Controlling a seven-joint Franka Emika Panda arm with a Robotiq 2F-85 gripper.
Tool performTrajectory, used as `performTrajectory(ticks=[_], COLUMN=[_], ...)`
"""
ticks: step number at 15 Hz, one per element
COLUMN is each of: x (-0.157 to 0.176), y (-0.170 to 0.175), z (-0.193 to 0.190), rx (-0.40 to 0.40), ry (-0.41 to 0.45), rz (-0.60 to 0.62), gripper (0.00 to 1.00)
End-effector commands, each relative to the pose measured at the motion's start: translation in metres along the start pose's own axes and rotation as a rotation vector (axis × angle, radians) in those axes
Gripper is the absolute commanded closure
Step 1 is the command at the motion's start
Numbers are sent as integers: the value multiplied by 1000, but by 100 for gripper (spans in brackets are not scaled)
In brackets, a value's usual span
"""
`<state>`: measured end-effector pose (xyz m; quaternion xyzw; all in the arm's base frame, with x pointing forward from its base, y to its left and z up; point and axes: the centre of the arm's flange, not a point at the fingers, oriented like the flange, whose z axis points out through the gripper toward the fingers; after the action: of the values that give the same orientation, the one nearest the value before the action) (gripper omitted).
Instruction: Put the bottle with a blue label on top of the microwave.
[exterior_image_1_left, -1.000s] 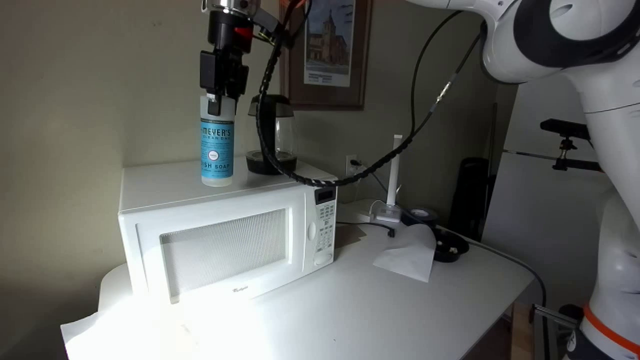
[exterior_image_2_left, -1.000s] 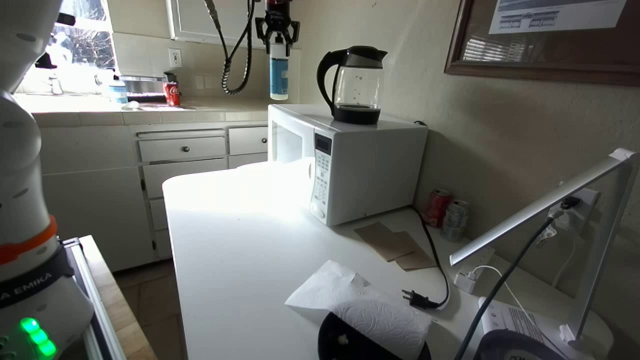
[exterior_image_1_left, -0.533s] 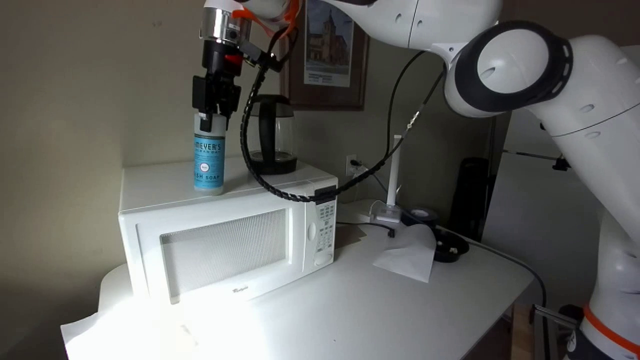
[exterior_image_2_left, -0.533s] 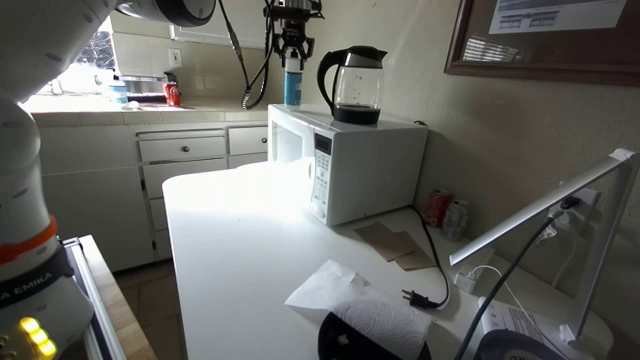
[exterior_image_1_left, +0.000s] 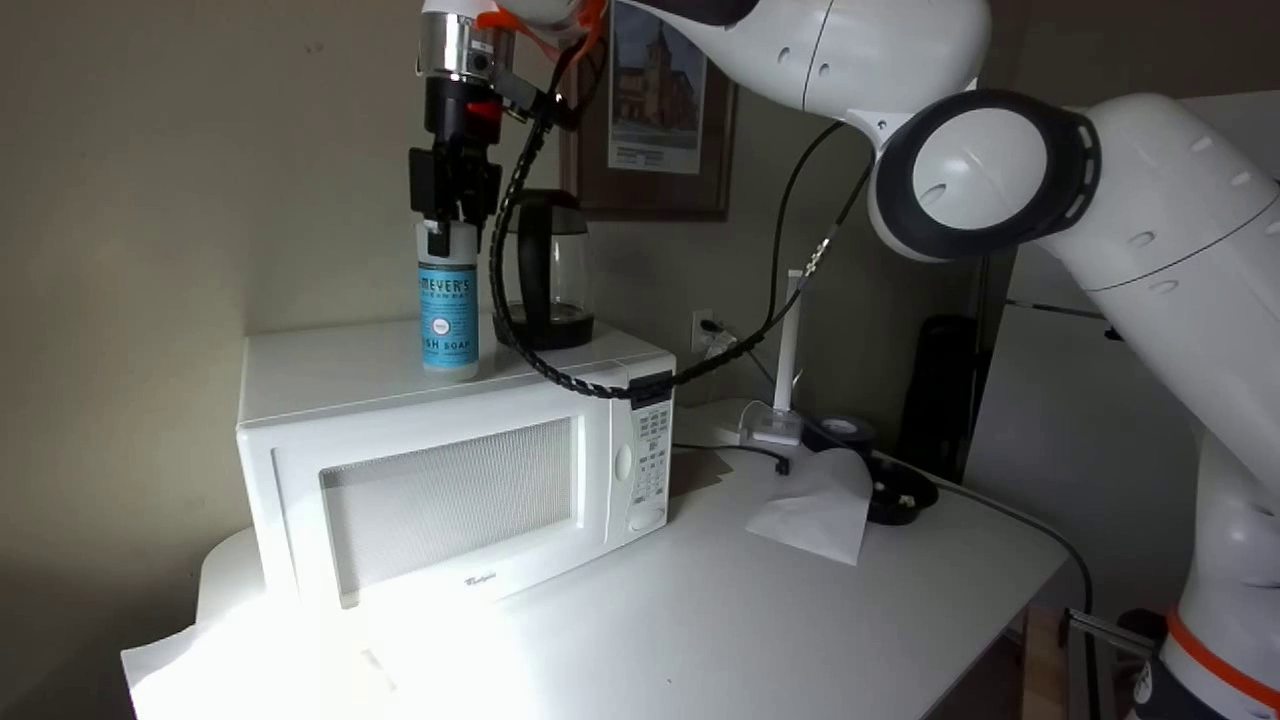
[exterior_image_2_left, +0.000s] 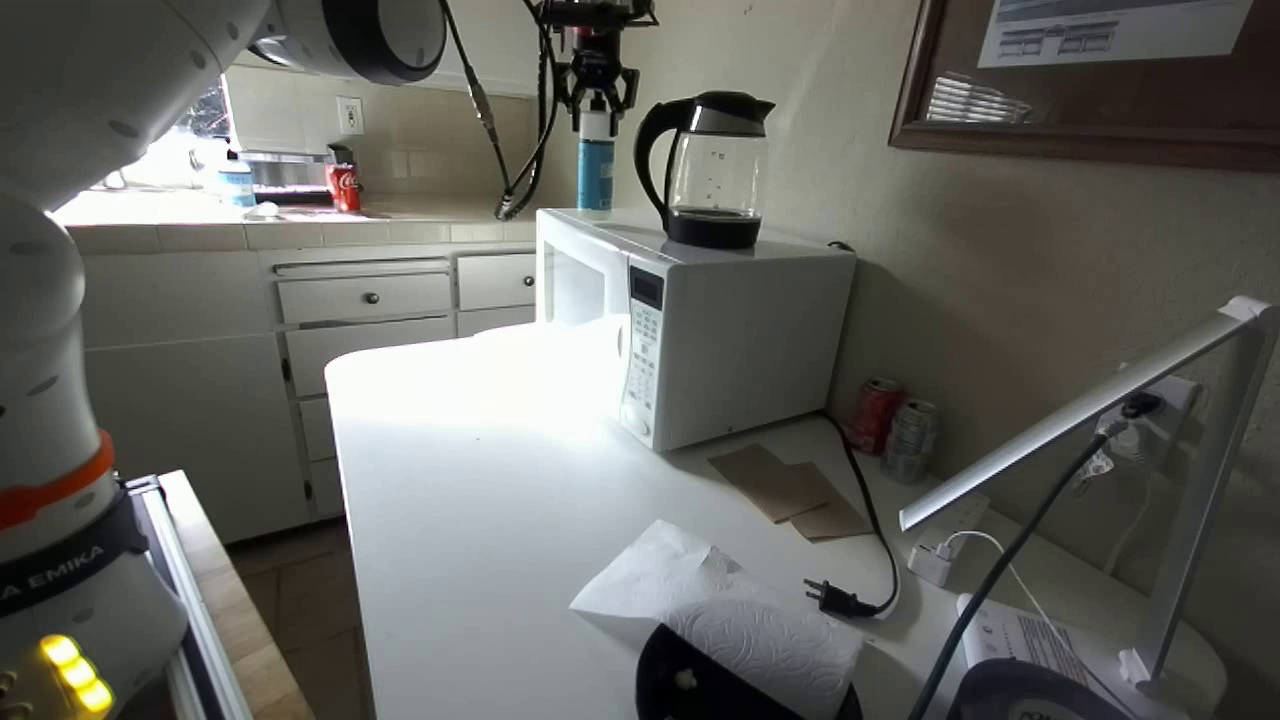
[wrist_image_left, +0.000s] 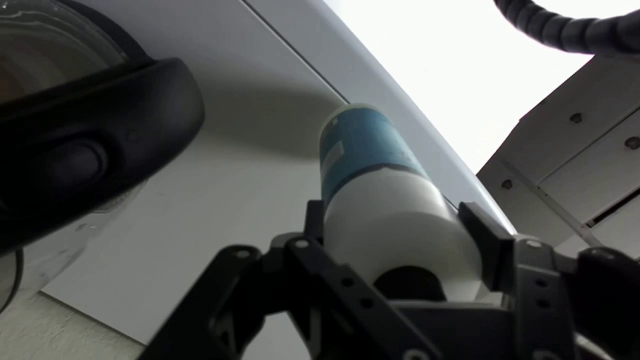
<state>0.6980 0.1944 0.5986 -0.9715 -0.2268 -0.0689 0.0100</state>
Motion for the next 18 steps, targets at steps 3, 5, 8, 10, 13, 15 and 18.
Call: performTrajectory(ticks=[3,5,8,10,13,15,18], x=[71,72,73,74,73,73,70], y=[21,24,27,29,31,32,34], z=[-28,-26,-22,-21,-20,-21,-27], rx=[-32,-39,-43,-42,-44,-48,-53], ry=[44,43,49,51,44,48,60], rz=[37,45,49,61,76,90,104], gripper=[58,58,58,58,6,1,0])
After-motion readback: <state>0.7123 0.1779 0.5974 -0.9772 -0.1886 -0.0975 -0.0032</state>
